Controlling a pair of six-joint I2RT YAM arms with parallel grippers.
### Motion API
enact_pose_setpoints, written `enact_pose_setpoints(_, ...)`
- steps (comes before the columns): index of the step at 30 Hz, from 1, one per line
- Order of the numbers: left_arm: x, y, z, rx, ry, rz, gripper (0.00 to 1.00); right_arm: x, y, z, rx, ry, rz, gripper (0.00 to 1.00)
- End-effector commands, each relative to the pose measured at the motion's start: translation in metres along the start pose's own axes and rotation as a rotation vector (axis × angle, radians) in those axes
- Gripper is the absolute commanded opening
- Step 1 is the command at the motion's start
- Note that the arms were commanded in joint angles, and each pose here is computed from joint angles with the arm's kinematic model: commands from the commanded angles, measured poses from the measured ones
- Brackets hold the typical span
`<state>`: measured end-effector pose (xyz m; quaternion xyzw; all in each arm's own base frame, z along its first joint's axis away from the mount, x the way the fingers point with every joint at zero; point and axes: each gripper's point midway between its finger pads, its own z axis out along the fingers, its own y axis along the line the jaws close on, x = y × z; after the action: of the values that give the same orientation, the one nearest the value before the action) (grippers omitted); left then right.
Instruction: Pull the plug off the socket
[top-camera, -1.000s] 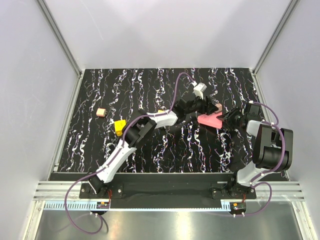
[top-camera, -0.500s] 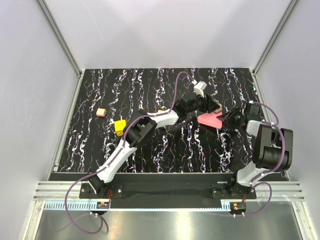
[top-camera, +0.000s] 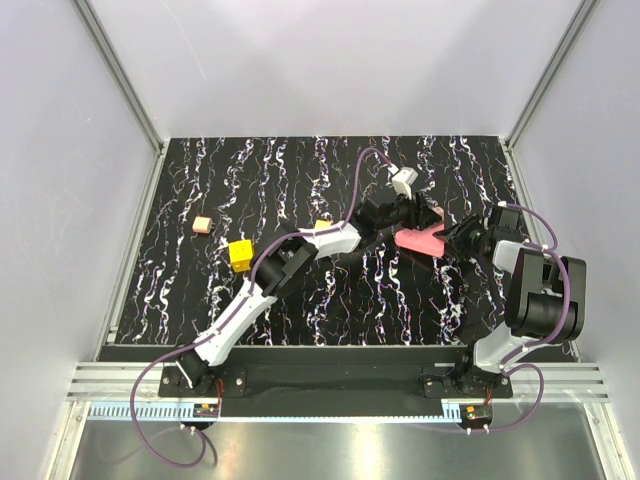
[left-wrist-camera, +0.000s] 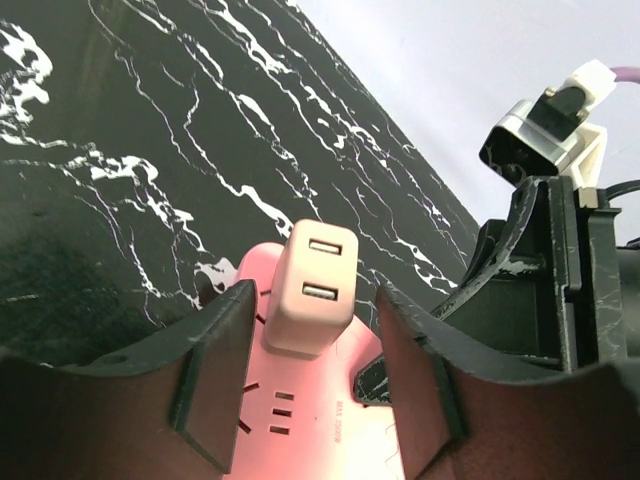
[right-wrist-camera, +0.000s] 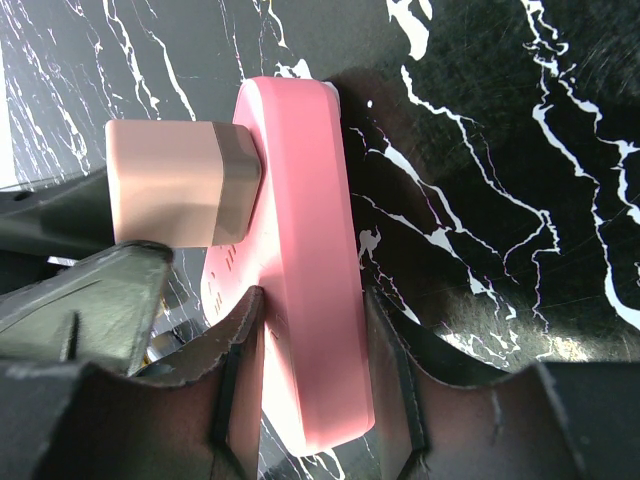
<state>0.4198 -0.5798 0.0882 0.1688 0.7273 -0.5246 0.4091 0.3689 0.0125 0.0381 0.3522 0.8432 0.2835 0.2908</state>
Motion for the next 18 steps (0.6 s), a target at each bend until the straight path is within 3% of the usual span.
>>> enact_pose_setpoints(1, -0.024, -0.022, 0.006, 0.058, -0.058, 0.017, 0.52, 0.028, -0.064, -0.001, 0.276, 0.051, 0.011, 0.0)
enact_pose_setpoints(5, -0.026, -0.023, 0.006, 0.065, -0.064, 0.017, 0.42, 0.028, -0.064, -0.001, 0.278, 0.051, 0.013, 0.0)
enact_pose_setpoints(8, -0.028, -0.026, 0.008, 0.079, -0.069, 0.014, 0.28, 0.027, -0.064, -0.001, 0.277, 0.049, 0.012, 0.0)
enact_pose_setpoints(9, -0.031, -0.03, 0.009, 0.097, -0.081, 0.008, 0.14, 0.028, -0.064, -0.001, 0.278, 0.05, 0.014, 0.0)
enact_pose_setpoints(11, -0.034, -0.037, 0.009, 0.131, -0.096, 0.008, 0.02, 0.028, -0.064, -0.001, 0.278, 0.05, 0.015, 0.0)
enact_pose_setpoints(18, -0.061, -0.052, -0.002, 0.167, -0.224, 0.032, 0.0, 0.028, -0.064, -0.001, 0.278, 0.05, 0.014, 0.0)
